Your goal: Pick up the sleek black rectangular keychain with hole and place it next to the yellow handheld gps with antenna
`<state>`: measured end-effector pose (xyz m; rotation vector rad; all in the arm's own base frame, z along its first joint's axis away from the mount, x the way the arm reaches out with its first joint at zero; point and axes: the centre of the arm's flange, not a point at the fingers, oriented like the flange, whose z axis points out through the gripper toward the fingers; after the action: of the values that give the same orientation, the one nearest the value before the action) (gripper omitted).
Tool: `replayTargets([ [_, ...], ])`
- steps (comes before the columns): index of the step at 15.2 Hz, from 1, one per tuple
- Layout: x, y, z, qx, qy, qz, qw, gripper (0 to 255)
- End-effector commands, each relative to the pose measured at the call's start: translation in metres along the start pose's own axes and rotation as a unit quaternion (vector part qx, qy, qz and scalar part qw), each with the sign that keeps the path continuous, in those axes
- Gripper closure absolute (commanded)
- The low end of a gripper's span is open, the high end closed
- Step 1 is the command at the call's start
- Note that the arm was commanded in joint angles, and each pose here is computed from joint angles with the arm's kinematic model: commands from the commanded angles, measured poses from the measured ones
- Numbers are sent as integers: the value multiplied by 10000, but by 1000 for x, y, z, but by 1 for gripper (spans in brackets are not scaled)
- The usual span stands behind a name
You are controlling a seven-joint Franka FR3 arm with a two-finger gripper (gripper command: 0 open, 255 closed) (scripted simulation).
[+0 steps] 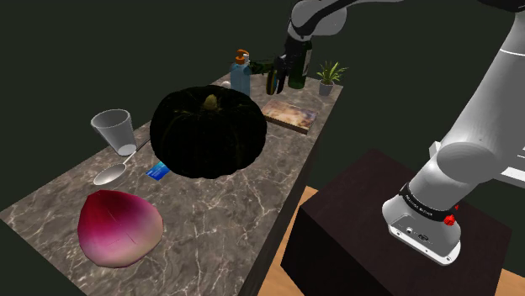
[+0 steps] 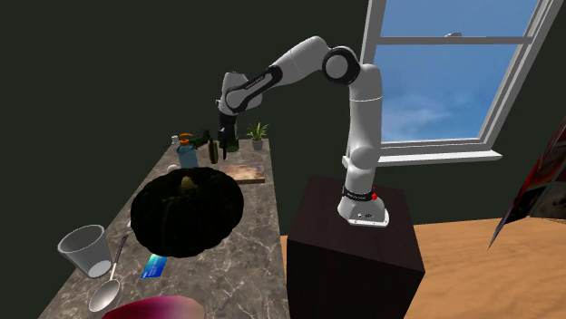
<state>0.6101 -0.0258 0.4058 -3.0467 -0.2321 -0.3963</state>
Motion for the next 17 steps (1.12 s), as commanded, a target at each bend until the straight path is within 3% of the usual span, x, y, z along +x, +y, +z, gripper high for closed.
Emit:
replayTargets([
  [1, -3, 0, 10, 0, 3, 0, 10000, 255],
  [6, -10, 1, 37, 0, 3, 0, 10000, 255],
  [14, -10, 1, 37, 0, 3, 0, 10000, 255],
  [15, -10, 1, 37, 0, 3, 0, 10000, 0],
  [17, -10, 1, 37, 0, 3, 0, 10000, 0],
])
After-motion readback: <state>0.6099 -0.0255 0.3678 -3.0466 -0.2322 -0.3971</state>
